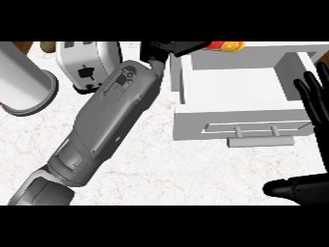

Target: Pick up the cup, place it into the drawer and close the drawer

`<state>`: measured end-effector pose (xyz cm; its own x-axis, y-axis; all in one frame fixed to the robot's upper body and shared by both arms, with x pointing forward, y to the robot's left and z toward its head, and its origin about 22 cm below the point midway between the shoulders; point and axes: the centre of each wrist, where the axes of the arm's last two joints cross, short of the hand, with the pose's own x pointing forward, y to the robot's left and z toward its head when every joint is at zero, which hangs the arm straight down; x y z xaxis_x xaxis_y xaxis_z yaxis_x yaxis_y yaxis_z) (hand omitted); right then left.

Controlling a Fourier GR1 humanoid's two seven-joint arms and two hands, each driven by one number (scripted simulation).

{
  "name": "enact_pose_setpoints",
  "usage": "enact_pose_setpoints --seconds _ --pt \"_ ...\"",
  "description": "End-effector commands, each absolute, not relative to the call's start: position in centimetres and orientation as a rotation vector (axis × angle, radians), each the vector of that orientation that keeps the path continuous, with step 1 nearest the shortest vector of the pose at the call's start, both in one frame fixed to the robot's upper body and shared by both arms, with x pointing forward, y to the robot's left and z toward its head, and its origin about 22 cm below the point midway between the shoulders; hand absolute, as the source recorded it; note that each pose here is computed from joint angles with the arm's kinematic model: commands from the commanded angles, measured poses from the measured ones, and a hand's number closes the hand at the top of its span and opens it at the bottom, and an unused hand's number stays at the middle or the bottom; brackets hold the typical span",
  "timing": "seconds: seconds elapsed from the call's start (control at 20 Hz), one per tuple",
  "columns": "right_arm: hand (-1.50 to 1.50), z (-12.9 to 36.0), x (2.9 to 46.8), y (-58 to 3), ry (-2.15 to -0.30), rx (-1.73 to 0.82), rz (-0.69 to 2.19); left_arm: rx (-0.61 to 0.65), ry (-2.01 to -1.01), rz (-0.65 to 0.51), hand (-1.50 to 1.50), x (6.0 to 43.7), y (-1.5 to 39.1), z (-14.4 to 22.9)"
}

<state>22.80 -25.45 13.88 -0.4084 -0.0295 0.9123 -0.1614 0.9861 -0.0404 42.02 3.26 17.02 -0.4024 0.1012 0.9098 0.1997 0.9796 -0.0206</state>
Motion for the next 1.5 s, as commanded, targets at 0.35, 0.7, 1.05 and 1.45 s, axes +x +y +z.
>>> enact_pose_setpoints --seconds 0.35,0.7,1.05,1.45 --pt "-1.5 13.5 21.7 -24.7 -1.989 0.176 0.155 -0.122 -1.917 -0.201 1.5 43.2 2.2 14.3" --pt "-1.5 14.7 24.7 -24.0 -1.996 0.193 0.168 -0.086 -1.911 -0.281 1.5 43.4 1.9 13.9" --pt "-1.5 14.1 23.4 -24.8 -2.009 0.199 0.2 0.075 -1.876 -0.393 -1.5 43.1 1.8 12.4" --pt "-1.5 13.5 23.9 -24.5 -2.015 0.285 0.163 -0.084 -1.898 -0.283 -1.5 41.9 0.2 13.6"
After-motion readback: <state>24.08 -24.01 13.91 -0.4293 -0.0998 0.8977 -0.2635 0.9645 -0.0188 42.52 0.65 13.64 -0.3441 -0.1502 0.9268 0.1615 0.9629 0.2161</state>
